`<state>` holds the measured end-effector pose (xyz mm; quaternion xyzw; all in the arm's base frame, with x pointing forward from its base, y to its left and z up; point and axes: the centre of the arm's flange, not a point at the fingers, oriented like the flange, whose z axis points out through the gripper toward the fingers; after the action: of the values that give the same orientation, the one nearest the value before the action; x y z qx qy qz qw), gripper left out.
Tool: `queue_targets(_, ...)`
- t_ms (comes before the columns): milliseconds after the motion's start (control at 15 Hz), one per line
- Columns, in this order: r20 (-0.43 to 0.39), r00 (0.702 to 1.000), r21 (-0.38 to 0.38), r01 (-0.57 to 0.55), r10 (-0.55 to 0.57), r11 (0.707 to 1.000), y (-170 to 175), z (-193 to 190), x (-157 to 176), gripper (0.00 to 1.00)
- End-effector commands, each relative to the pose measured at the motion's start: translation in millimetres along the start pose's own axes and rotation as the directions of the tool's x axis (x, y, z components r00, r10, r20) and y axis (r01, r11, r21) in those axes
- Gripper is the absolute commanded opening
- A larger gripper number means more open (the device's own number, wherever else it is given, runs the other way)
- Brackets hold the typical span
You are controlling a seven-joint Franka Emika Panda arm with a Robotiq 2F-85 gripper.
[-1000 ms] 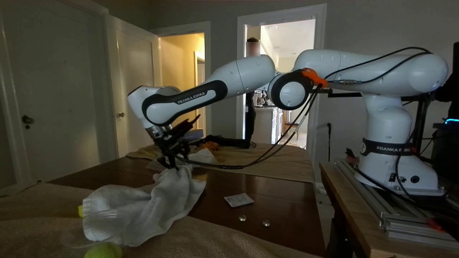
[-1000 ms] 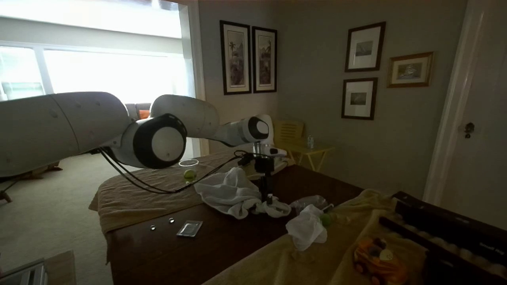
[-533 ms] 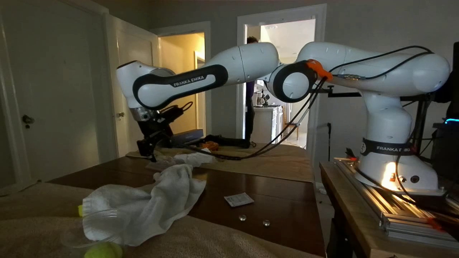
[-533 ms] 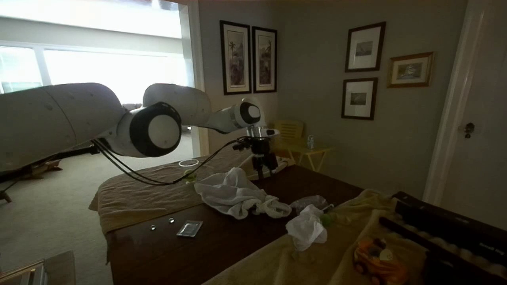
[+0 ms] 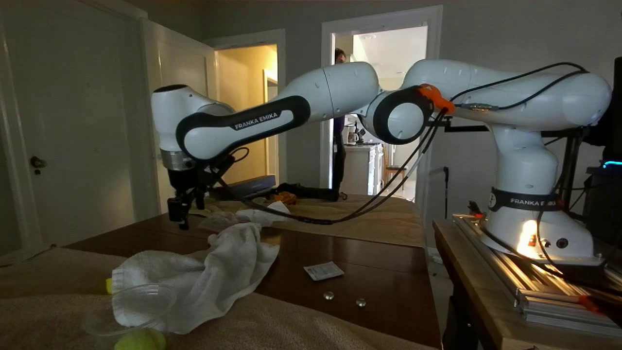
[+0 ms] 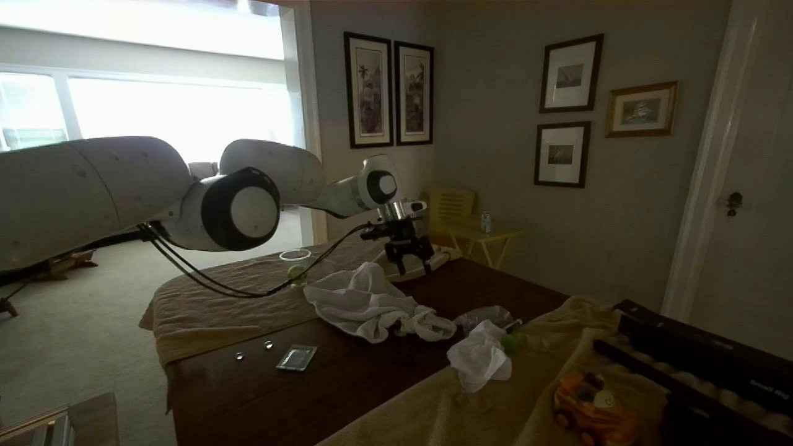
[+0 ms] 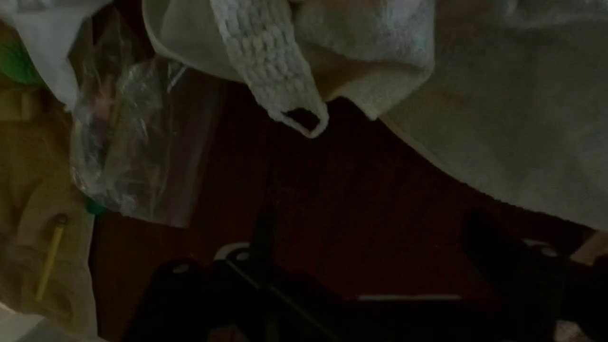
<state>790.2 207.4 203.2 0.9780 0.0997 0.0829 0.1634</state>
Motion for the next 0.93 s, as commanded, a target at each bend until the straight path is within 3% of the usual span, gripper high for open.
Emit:
queue_targets(0, -0.157, 0.98, 0.013, 0.126, -0.122, 0.992, -2, 5, -12, 1.0)
queue_targets(267, -0.357, 0.916, 0.052, 0.216, -0.184, 0.975, -15, 2, -1, 1.0)
queue_targets(400, -0.44, 0.879, 0.107, 0.255, -0.185, 0.961, -24, 3, 9, 1.0)
queue_targets(600, -0.434, 0.895, 0.233, 0.217, -0.099, 0.948, -45, -4, 17, 1.0)
queue_targets(867, -0.373, 0.927, 0.32, 0.175, -0.046, 0.931, -72, -17, 19, 1.0)
